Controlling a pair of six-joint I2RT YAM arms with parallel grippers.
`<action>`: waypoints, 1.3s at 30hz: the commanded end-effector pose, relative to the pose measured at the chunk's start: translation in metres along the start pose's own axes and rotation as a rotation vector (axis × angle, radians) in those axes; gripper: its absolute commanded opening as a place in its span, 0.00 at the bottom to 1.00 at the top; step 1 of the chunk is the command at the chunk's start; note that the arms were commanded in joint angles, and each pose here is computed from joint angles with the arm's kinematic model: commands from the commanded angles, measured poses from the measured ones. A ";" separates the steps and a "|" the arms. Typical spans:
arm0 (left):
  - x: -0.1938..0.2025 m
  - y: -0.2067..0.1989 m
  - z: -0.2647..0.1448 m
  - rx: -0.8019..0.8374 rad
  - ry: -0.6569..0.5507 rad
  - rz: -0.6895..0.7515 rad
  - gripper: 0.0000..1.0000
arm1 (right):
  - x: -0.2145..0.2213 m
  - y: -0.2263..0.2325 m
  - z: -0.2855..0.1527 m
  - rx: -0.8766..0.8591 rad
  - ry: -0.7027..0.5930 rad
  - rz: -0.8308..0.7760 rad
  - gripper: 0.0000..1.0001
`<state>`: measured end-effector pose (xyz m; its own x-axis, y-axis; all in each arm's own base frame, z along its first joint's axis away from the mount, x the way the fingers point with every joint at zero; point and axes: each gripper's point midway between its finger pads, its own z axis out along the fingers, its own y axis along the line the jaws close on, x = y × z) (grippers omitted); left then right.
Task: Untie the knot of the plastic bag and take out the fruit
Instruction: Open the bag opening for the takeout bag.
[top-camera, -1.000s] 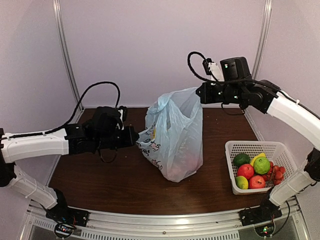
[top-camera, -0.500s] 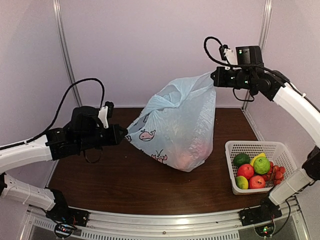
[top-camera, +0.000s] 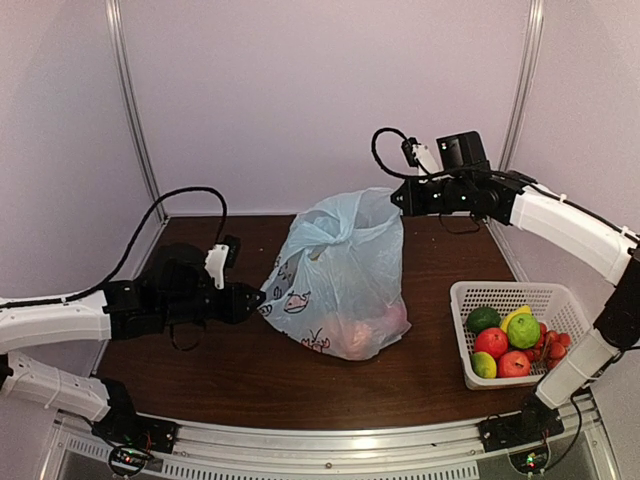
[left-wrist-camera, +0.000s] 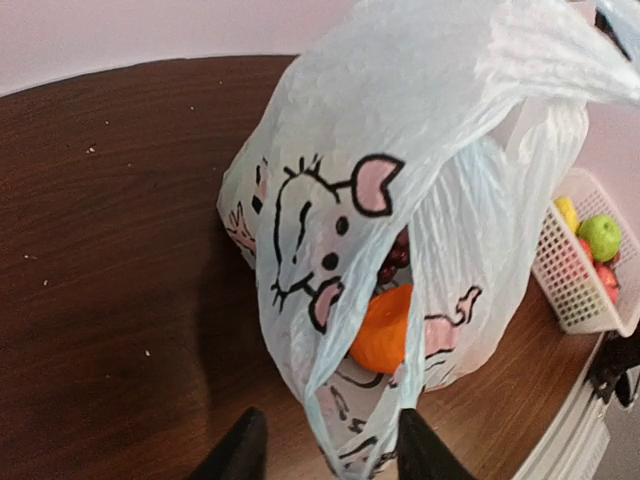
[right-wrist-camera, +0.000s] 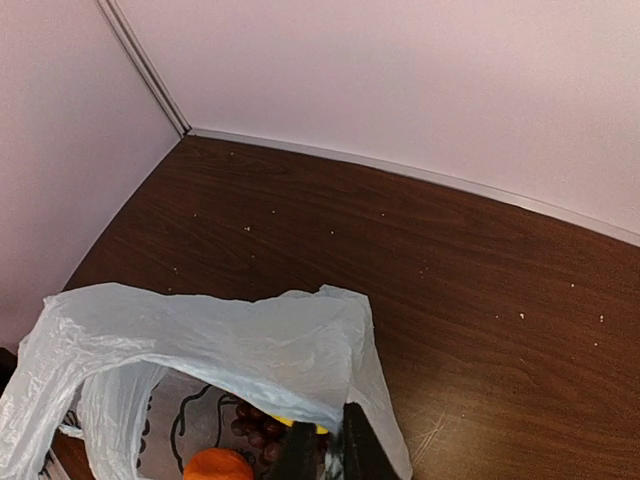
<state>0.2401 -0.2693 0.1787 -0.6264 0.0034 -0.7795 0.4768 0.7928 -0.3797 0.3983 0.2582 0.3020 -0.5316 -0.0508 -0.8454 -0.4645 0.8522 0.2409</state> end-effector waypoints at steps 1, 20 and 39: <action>-0.049 -0.024 -0.028 0.027 -0.153 0.110 0.60 | -0.020 0.015 -0.015 -0.065 -0.058 -0.018 0.20; -0.091 -0.177 -0.008 0.023 -0.264 0.646 0.87 | -0.012 0.000 -0.111 0.022 -0.165 0.069 0.83; -0.106 -0.186 0.070 -0.280 -0.240 0.764 0.63 | 0.029 -0.004 -0.131 0.000 -0.148 0.091 0.84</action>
<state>0.2515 -0.4637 0.2932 -0.0227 0.4718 -0.8814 0.5854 0.7210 0.3708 0.2943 0.1878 0.3453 -0.4537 0.1167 -0.8835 -0.4240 0.8438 0.3291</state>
